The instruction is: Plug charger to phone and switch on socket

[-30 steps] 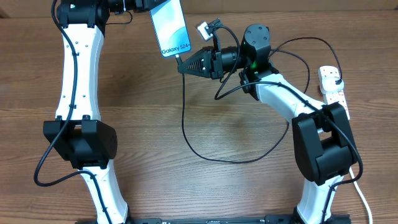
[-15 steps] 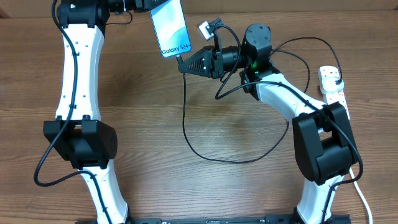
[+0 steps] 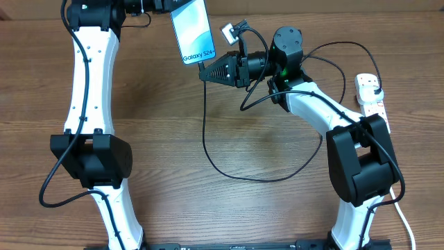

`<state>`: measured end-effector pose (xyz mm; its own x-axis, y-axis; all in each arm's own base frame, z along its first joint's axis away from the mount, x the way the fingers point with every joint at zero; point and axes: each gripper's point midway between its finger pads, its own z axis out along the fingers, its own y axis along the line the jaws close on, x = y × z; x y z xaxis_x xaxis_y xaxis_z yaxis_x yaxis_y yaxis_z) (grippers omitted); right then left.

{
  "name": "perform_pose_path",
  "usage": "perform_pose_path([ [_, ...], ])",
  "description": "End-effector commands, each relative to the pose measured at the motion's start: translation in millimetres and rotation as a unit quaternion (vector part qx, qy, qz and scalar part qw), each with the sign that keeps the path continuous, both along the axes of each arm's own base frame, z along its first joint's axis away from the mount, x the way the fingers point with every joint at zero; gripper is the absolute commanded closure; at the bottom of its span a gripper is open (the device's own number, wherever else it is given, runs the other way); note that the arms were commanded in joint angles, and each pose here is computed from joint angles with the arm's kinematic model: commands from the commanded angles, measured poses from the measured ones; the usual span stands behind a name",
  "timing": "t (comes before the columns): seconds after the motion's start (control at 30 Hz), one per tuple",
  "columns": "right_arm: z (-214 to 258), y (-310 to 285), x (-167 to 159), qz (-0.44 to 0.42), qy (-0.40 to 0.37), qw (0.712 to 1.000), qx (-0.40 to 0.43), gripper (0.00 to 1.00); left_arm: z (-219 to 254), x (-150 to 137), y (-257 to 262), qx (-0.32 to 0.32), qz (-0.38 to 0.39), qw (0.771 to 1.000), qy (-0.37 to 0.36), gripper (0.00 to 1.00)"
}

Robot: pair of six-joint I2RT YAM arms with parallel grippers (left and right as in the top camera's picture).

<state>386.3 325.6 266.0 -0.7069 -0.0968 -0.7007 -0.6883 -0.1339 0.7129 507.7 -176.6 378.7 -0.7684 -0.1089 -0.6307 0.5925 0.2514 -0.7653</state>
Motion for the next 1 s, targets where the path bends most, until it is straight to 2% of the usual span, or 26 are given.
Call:
perform_pose_path([
  [0.0, 8.5, -2.7, 21.3, -0.05, -0.005, 0.999, 0.01, 0.96, 15.3, -17.9, -13.7, -0.012, -0.037, 0.999, -0.015, 0.96],
  [0.53, 8.7, -3.0, 23.5, -0.056, 0.004, 0.998, 0.01, 0.96, 6.1, -22.4, -13.1, -0.002, -0.042, 0.999, -0.012, 0.96],
  [0.6, 8.7, -3.0, 23.0, -0.054, 0.004, 0.998, 0.01, 0.87, 6.2, -22.2, -12.7, -0.002, -0.041, 0.999, -0.012, 0.96],
  [0.67, 8.6, -3.0, 22.2, -0.052, 0.004, 0.999, 0.01, 0.47, 7.0, -21.1, -11.3, -0.002, -0.04, 0.999, -0.016, 0.96],
  [0.7, 8.4, -3.1, 21.2, -0.049, 0.004, 0.999, 0.009, 0.22, 7.8, -20.4, -10.4, -0.003, -0.039, 0.999, -0.018, 0.96],
  [0.73, 8.3, -3.1, 20.2, -0.046, 0.003, 0.999, 0.009, 0.04, 8.3, -19.5, -9.2, -0.003, -0.037, 0.999, -0.019, 0.96],
  [0.77, 8.0, -3.2, 18.9, -0.042, 0.003, 0.999, 0.008, 0.0, 8.3, -18.6, -8.2, -0.002, -0.035, 0.999, -0.02, 0.96],
  [0.97, 7.4, -3.7, 15.3, -0.032, 0.002, 0.999, 0.006, 0.0, 7.5, -12.4, 4.3, 0.001, -0.017, 1.0, -0.021, 0.96],
])
